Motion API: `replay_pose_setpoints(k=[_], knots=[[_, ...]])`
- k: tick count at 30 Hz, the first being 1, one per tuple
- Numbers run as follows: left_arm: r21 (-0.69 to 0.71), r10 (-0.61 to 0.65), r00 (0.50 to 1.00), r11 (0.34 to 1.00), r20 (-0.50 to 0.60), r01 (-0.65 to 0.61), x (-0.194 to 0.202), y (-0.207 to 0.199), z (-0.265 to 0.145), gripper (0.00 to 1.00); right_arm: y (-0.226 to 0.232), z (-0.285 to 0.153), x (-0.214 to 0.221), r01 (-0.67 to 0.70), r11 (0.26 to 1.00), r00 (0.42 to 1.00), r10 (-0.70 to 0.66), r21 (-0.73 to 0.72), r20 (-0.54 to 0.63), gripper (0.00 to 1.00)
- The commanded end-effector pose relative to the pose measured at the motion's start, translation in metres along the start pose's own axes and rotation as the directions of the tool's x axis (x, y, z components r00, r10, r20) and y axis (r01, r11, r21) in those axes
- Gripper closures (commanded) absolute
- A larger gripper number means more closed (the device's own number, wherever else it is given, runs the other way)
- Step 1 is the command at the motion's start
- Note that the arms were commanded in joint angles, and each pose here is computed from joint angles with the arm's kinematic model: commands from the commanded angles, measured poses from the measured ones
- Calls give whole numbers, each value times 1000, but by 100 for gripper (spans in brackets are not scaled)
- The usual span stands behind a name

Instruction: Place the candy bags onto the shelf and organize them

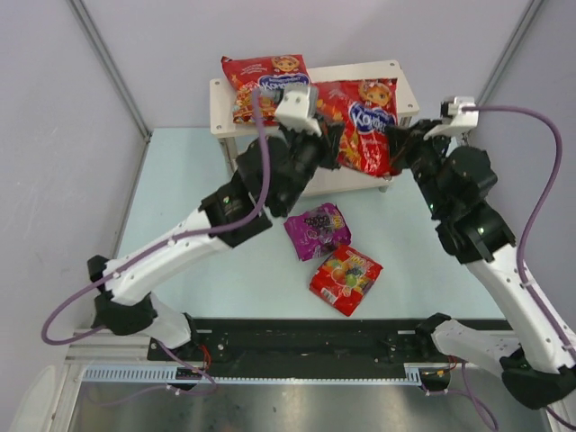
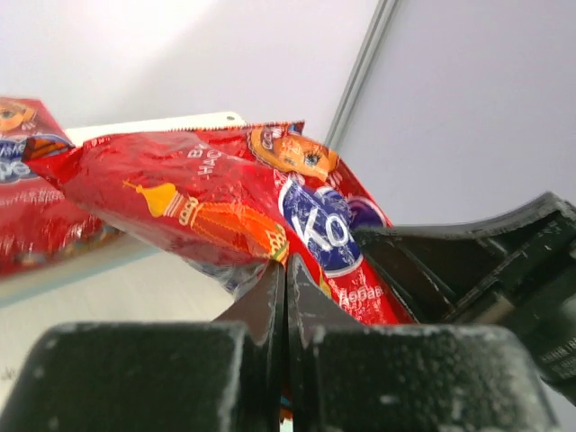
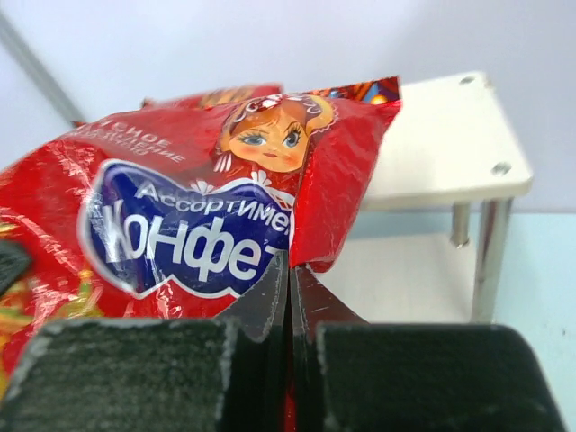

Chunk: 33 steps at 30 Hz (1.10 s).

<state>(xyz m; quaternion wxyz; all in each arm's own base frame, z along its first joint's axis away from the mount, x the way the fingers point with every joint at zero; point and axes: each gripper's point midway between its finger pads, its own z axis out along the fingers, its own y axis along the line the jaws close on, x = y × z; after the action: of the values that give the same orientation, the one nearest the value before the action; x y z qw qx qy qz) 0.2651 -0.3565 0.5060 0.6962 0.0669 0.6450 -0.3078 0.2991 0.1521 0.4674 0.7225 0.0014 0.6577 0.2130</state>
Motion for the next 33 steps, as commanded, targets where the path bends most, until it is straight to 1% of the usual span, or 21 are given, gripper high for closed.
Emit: replay_pose_setpoints(k=[1, 2, 3, 5, 6, 7, 8, 9, 10, 12, 13, 14, 16, 17, 21, 24, 25, 29, 31, 32, 33], knots=[[144, -7, 996, 990, 91, -6, -62, -22, 34, 100, 6, 34, -63, -63, 987, 986, 85, -148, 144, 100], [167, 0, 998, 986, 70, -12, -58, -24, 42, 100, 4, 42, -67, -69, 984, 986, 92, -162, 142, 100], [151, -1, 996, 988, 84, -12, -61, -19, 61, 100, -2, 52, -70, -74, 984, 985, 97, -163, 140, 100], [171, -11, 997, 985, 79, -3, -60, -17, 75, 100, -13, 75, -75, -88, 977, 986, 114, -193, 123, 100], [156, -12, 994, 988, 105, -5, -70, -7, 84, 100, -17, 83, -75, -90, 976, 987, 114, -196, 116, 100], [143, 2, 996, 990, 87, -14, -55, -2, 100, 100, -25, 103, -62, -97, 975, 990, 115, -200, 79, 100], [135, 1, 997, 991, 82, -12, -50, 3, 109, 100, -20, 107, -80, -85, 970, 986, 115, -229, 118, 100], [136, -1, 996, 991, 88, -11, -51, 13, 117, 100, -21, 113, -81, -87, 967, 987, 117, -240, 114, 100], [129, 0, 998, 992, 66, -9, -36, 20, 129, 100, -20, 122, -77, -87, 961, 988, 117, -262, 100, 100], [124, -11, 997, 992, 72, 2, -32, 36, 143, 100, -23, 141, -75, -92, 957, 988, 123, -276, 97, 100], [120, -8, 998, 993, 56, 1, -19, 42, 154, 100, -24, 147, -73, -94, 955, 988, 125, -282, 95, 100], [123, -18, 998, 992, 68, 10, -19, 46, 160, 100, -26, 160, -71, -97, 953, 987, 129, -287, 94, 100], [129, -32, 997, 991, 67, 24, -15, 60, 171, 100, -28, 172, -65, -103, 950, 988, 132, -295, 80, 100], [127, -34, 998, 992, 54, 27, -3, 66, 181, 100, -29, 179, -64, -105, 948, 988, 134, -299, 77, 100], [134, -46, 997, 990, 54, 39, 7, 85, 198, 100, -36, 204, -49, -116, 943, 989, 140, -311, 53, 100], [147, -66, 996, 988, 54, 57, 13, 92, 207, 100, -40, 212, -43, -120, 944, 989, 140, -306, 45, 100], [168, -69, 996, 984, 50, 59, 14, 90, 207, 100, -40, 214, -42, -119, 945, 989, 139, -305, 44, 100], [155, -84, 996, 985, 25, 79, 23, 103, 212, 100, -43, 216, -36, -121, 946, 990, 136, -301, 29, 100], [161, -84, 996, 984, 36, 77, 18, 102, 207, 100, -45, 216, -31, -124, 947, 991, 134, -296, 16, 100], [157, -83, 997, 984, 9, 80, 30, 104, 207, 100, -46, 216, -30, -125, 947, 991, 134, -296, 12, 100], [160, -86, 996, 984, 12, 83, 26, 102, 203, 100, -46, 216, -26, -131, 946, 990, 138, -296, 1, 100]])
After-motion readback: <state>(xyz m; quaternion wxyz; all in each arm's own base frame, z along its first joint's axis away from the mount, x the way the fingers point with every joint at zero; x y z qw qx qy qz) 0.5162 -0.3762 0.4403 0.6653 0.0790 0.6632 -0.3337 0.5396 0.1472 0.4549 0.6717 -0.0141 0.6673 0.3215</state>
